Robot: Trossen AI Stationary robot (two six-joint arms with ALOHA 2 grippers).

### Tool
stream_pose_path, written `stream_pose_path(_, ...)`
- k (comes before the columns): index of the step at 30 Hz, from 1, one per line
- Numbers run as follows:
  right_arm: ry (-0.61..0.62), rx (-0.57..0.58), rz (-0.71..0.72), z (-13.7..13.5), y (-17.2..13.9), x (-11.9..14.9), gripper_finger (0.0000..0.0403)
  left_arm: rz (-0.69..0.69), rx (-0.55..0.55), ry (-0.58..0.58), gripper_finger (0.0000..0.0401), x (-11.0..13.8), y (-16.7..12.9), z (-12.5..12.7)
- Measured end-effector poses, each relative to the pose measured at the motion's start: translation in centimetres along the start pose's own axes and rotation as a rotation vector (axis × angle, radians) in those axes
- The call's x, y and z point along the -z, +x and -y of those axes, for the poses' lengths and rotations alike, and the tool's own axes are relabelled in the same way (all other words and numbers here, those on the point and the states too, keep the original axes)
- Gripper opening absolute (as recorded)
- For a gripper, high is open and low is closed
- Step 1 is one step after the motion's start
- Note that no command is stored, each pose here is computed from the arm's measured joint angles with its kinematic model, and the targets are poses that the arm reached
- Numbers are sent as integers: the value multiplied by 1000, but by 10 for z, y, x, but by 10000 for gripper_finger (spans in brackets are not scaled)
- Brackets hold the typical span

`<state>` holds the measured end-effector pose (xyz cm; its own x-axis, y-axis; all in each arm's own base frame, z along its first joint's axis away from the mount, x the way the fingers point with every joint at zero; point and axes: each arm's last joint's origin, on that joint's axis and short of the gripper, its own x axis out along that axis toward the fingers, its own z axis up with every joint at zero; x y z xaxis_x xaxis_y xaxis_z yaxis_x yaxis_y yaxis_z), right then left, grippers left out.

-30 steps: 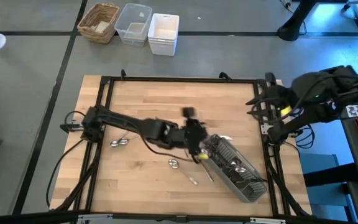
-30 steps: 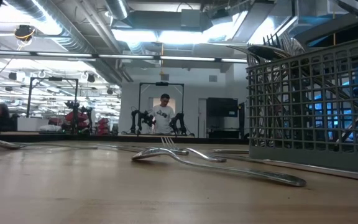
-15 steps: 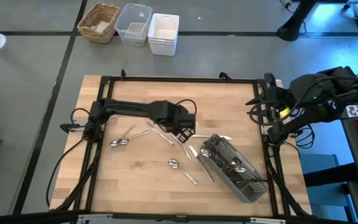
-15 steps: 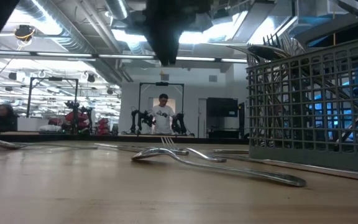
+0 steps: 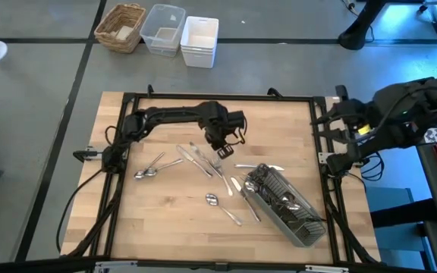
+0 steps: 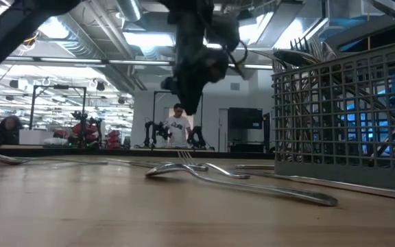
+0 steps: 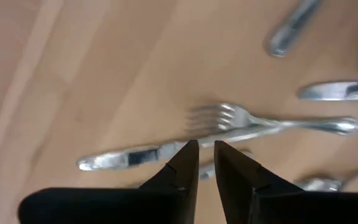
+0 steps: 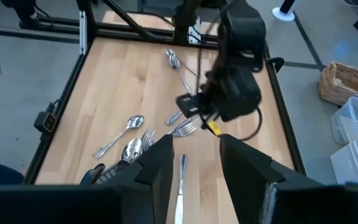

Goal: Sort silverware
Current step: Put the silver fork into the gray silverware basket

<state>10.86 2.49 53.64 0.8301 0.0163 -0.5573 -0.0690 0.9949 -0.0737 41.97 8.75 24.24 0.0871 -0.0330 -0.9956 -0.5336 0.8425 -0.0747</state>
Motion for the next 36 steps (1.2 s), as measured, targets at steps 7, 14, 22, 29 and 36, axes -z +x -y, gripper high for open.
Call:
stream_pose_path(7,10,-2,46,5,-18,8,133,-43,-32,-19,35,-16,22,-30)
stream_pose_path(14,14,-3,61,6,-25,12,133,-103,-93,44,76,-16,39,-32)
stream_pose_path(22,1,6,4,5,-16,22,133,-95,-92,112,91,-19,46,-29)
stream_pose_path(29,-4,14,-81,2,2,31,133,-5,-70,84,87,-27,46,-26)
stream_pose_path(36,20,20,-133,1,10,42,133,-102,0,96,87,-21,47,-29)
